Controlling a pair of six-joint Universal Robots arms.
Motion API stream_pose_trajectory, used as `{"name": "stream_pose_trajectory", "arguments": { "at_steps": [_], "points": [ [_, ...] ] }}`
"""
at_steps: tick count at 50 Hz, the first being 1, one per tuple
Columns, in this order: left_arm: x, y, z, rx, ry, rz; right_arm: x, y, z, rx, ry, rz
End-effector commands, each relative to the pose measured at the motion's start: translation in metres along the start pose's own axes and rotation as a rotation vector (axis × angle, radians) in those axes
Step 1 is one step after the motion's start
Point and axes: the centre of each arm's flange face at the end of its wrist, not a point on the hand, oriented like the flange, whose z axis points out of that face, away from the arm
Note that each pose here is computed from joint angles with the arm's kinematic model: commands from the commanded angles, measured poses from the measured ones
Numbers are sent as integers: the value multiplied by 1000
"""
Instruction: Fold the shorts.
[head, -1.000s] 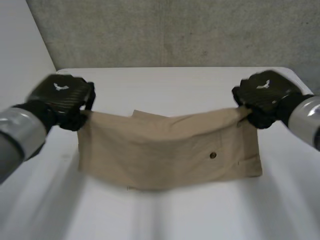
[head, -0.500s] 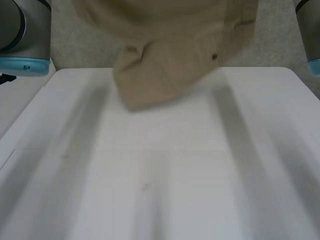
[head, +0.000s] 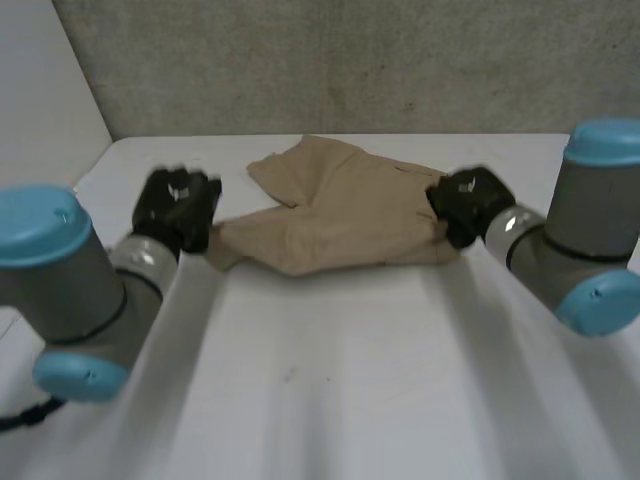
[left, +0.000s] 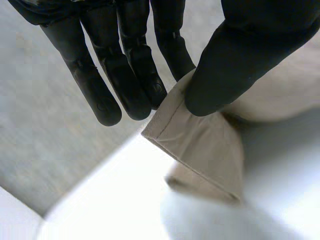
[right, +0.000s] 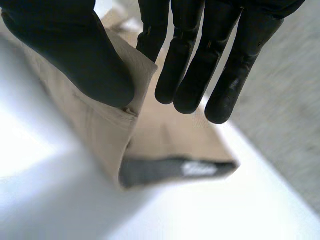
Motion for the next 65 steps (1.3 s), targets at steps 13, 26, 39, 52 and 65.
{"name": "stream_pose_trajectory", "arguments": {
  "at_steps": [13, 26, 39, 52, 65],
  "points": [
    [7, 5, -163, -436, 287, 250, -31, 15, -155, -447, -373, -320],
    [11, -19, -81, -142, 160, 281, -13, 15, -107, -263, -142, -223],
    [31, -21, 80, 127, 12, 268, 21, 24, -42, -67, 161, -260],
    [59, 19, 162, 234, -41, 259, 46, 53, 39, -58, 372, -283],
    [89, 19, 181, 305, -81, 226, 54, 56, 45, -69, 432, -183]
  ]
}}
